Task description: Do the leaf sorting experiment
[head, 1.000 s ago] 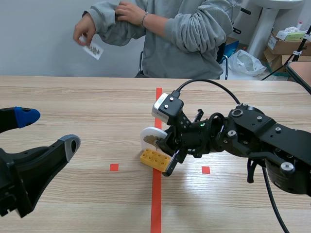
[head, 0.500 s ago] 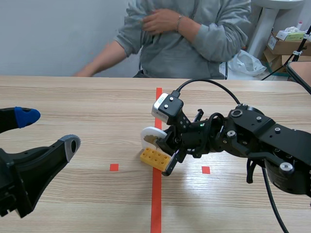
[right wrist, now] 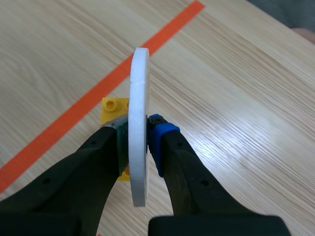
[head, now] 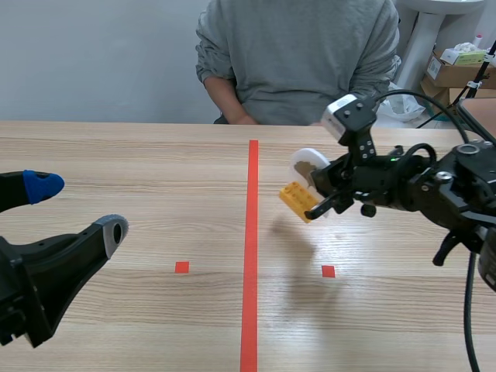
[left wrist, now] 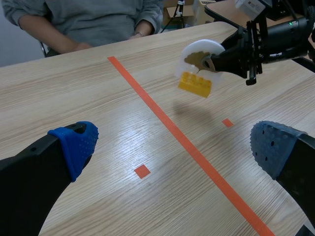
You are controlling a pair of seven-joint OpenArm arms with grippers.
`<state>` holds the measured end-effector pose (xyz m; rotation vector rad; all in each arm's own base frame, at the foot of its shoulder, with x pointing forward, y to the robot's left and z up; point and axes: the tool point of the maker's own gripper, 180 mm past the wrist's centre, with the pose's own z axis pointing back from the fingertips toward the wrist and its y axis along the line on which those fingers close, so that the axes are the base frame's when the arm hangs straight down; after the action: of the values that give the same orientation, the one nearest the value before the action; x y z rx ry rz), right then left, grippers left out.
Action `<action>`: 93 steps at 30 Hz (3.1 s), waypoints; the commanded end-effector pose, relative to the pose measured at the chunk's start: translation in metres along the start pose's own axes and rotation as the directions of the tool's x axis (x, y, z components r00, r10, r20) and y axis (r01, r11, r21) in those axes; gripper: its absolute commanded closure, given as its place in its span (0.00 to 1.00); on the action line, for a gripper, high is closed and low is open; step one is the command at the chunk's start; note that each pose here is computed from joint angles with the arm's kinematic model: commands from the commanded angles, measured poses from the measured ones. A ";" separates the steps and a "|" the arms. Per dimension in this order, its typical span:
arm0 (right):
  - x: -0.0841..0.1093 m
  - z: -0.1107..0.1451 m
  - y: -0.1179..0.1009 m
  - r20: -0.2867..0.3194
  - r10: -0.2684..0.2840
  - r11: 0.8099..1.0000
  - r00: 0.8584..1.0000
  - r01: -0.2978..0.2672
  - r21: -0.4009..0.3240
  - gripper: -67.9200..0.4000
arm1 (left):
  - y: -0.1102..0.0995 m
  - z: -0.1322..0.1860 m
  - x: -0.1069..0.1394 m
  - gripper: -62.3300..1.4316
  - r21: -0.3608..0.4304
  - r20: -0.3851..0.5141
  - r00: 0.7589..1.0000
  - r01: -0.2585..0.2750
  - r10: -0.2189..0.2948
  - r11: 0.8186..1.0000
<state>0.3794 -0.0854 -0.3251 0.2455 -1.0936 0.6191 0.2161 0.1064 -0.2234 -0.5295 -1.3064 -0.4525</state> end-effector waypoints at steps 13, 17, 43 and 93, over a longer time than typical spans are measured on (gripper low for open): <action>-0.013 0.083 -0.155 0.021 -0.075 0.877 0.997 0.076 -0.474 0.95 | -0.003 0.000 0.005 0.00 -0.002 0.022 1.000 -0.011 0.011 1.000; -0.029 0.101 -0.180 0.014 -0.096 0.837 0.995 0.088 -0.540 0.95 | -0.003 0.000 0.005 0.00 -0.002 0.022 1.000 -0.011 0.011 1.000; -0.111 0.090 -0.200 -0.043 -0.317 0.756 0.947 0.225 -0.615 0.94 | -0.003 0.000 0.007 0.00 -0.002 0.033 0.999 -0.011 0.011 1.000; 0.023 0.168 -0.030 0.008 -0.027 0.990 1.000 0.028 -0.137 0.14 | -0.003 0.000 0.007 0.00 -0.002 0.032 0.999 -0.011 0.011 1.000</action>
<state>0.2749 -0.1765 -0.2290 0.1480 -1.1241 0.5193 0.2164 0.1063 -0.2220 -0.5316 -1.3137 -0.4508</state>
